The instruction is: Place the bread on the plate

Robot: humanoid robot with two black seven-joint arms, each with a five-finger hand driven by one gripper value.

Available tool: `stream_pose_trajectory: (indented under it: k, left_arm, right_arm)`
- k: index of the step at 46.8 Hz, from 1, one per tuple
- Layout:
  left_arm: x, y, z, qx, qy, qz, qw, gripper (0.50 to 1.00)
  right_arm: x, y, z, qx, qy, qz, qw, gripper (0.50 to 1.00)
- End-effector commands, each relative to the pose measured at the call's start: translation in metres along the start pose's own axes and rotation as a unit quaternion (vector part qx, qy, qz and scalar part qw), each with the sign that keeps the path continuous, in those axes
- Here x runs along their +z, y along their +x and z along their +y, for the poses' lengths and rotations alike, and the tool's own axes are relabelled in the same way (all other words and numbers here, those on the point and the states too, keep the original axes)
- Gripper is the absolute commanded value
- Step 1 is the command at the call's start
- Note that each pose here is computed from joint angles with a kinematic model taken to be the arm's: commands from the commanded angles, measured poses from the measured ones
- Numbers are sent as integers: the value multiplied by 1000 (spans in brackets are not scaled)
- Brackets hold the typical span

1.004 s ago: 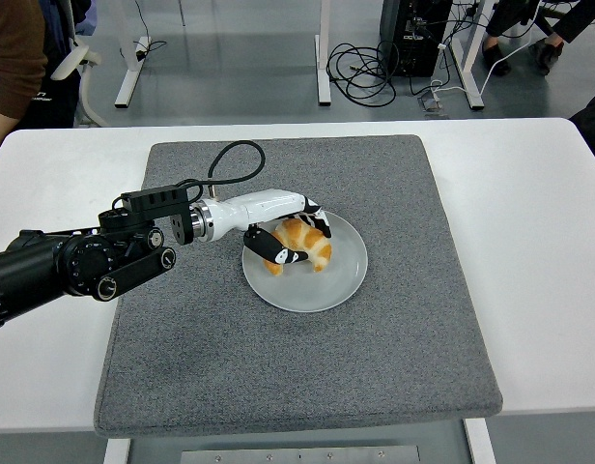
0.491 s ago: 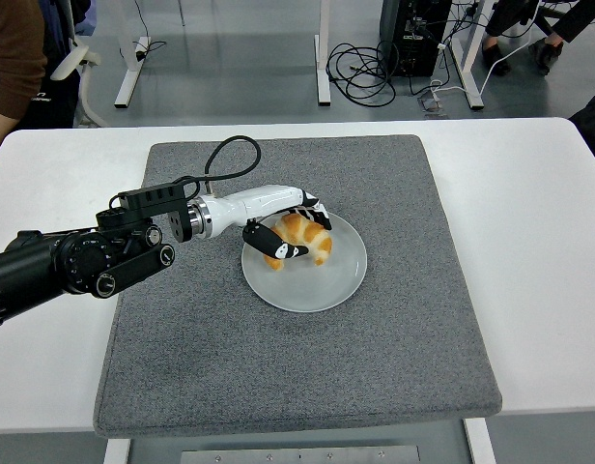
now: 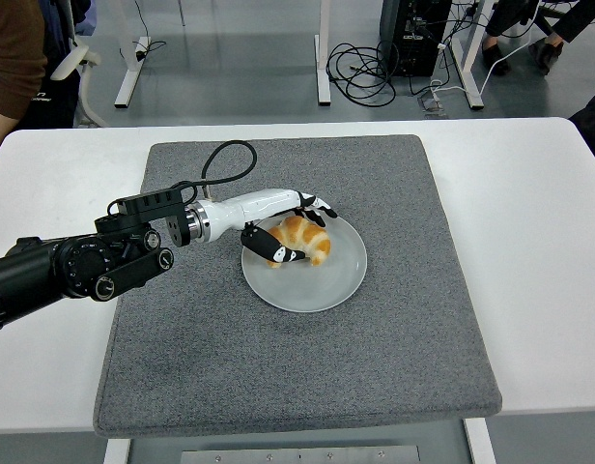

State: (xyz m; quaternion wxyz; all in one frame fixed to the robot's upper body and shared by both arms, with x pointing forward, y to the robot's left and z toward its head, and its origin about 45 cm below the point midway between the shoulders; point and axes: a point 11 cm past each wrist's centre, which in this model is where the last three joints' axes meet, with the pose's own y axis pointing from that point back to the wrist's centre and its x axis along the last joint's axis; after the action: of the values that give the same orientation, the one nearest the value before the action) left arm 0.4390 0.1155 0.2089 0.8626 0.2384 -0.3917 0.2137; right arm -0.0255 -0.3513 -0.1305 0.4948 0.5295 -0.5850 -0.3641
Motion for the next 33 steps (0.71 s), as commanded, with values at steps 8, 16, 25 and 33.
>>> stream_pose_trajectory:
  k: [8, 16, 25, 33]
  left_arm:
    - [0, 5, 1, 4, -1, -2, 1000, 817]
    - [2, 12, 1, 14, -2, 3, 1000, 840]
    - [7, 34, 0, 44, -6, 28, 999, 869]
    - [13, 70, 2, 104, -11, 102, 989, 875]
  right_arm:
    - [0, 0, 0, 0, 0, -1, 1000, 1000]
    - [0, -1, 0, -1, 0, -1, 1000, 1000]
    - [0, -1, 0, -1, 0, -1, 1000, 1000]
    - [0, 0, 0, 0, 0, -1, 1000, 1000]
